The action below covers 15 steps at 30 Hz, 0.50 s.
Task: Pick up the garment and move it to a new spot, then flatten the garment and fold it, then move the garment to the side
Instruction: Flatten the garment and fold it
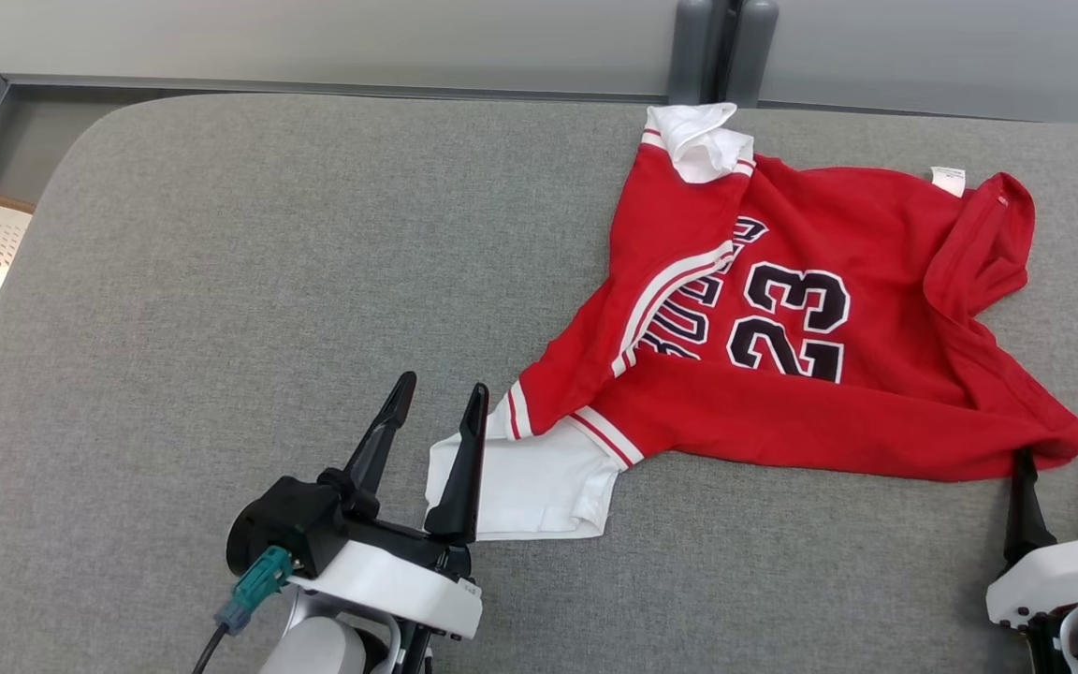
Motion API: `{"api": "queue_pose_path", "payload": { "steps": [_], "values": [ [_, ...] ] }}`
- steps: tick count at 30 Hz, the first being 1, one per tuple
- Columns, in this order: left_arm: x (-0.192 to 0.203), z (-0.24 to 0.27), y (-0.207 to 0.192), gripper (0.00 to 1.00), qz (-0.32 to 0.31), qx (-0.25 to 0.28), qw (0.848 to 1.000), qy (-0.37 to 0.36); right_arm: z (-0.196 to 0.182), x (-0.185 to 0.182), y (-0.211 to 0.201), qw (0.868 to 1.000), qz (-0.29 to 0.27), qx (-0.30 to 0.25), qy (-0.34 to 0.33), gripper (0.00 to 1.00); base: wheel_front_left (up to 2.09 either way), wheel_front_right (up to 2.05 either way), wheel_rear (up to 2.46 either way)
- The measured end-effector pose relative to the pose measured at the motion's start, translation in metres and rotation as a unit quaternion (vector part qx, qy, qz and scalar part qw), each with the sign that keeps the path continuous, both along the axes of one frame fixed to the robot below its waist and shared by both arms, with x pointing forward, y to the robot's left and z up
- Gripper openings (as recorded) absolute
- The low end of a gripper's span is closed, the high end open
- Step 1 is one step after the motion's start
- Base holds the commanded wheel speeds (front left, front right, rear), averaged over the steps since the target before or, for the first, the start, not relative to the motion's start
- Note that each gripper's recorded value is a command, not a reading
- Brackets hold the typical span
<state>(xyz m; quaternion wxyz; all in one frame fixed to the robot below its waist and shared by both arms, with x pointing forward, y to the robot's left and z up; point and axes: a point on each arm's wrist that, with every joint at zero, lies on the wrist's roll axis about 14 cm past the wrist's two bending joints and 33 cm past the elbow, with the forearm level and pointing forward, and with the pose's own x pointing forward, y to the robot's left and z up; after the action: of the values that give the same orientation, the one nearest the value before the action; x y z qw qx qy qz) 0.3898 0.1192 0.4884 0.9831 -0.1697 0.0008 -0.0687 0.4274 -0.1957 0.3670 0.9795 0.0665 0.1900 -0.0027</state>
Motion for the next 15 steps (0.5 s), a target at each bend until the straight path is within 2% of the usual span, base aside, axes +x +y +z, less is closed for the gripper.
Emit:
{"api": "queue_pose_path", "payload": {
  "steps": [10, 11, 12, 13, 15],
  "values": [
    [0.004, -0.003, 0.004, 1.0, 0.005, 0.002, 1.0, 0.004, -0.014, 0.01, 0.001, 0.999, 0.001, 0.015, 0.028, 1.0, 0.0, 0.0, 0.0],
    [0.005, -0.003, 0.004, 1.0, 0.005, 0.003, 1.0, 0.003, -0.015, 0.011, 0.003, 0.999, 0.002, 0.018, 0.03, 0.62, 0.0, 0.0, 0.0],
    [0.005, -0.003, 0.004, 1.0, 0.004, 0.003, 1.0, 0.003, -0.016, 0.012, 0.004, 0.999, 0.003, 0.021, 0.031, 0.15, 0.0, 0.0, 0.0],
    [0.005, -0.003, 0.004, 1.0, 0.004, 0.003, 1.0, 0.004, -0.016, 0.012, 0.005, 0.999, 0.004, 0.022, 0.032, 0.0, 0.0, 0.0, 0.0],
    [0.005, -0.004, 0.004, 1.0, 0.004, 0.003, 1.0, 0.004, -0.017, 0.013, 0.006, 0.999, 0.009, 0.021, 0.033, 0.0, 0.0, 0.0, 0.0]
  ]
}}
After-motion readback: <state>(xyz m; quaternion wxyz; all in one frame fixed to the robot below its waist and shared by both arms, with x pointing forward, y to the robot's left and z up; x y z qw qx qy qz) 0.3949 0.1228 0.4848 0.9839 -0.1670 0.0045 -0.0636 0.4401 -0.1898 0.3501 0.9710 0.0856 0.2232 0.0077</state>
